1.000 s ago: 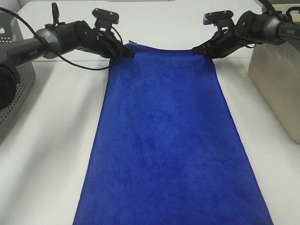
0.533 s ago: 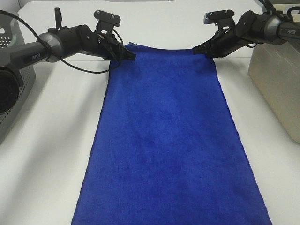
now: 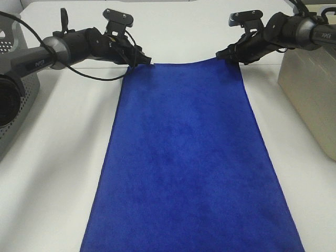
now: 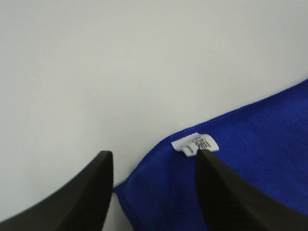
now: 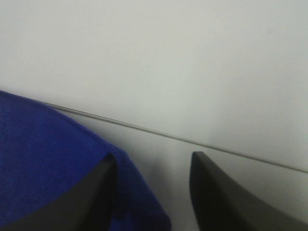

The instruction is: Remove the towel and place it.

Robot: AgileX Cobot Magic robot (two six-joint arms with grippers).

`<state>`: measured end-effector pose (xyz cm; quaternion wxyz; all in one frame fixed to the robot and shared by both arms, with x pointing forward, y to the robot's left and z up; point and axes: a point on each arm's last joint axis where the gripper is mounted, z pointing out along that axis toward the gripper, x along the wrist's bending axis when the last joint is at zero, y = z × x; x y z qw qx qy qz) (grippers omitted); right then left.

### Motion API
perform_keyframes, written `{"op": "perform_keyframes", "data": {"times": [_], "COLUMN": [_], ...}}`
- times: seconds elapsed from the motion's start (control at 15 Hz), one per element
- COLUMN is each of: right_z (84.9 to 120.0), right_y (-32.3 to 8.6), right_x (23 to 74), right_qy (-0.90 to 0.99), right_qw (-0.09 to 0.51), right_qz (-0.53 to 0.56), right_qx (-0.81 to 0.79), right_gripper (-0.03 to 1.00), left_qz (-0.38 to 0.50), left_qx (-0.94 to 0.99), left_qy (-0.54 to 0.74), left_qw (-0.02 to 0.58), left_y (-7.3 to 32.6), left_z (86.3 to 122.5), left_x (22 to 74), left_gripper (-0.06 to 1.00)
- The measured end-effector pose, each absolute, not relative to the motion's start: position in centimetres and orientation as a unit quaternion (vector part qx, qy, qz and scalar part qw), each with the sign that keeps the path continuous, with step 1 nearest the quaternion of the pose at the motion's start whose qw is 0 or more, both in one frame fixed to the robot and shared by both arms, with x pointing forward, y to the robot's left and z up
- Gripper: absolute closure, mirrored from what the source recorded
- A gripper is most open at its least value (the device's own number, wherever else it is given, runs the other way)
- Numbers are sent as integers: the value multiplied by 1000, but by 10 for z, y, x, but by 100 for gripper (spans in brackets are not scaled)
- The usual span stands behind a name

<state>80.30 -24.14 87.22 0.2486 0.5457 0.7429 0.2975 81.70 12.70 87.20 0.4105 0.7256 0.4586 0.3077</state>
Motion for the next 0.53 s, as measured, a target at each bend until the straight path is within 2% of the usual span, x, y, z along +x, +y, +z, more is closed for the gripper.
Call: {"op": "perform_keyframes", "data": {"times": [0.13,0.2,0.53], "right_z": [873,872,906], "right_y": [-242,-241,-242], "right_x": [803,803,799], "right_qy": [742,743,756], "right_qw": [251,249,259], "right_qz": [298,297,289], "right_qx": [545,545,527], "right_gripper": [30,25,21], "left_qz": [311,311,285], "left_qx": [724,724,740], "left_qy": [458,458,460], "left_qw": [412,412,401], "left_y": [127,127,126], "left_z": [873,873,882], "left_x": [817,817,813], "left_gripper": [30,27,25]}}
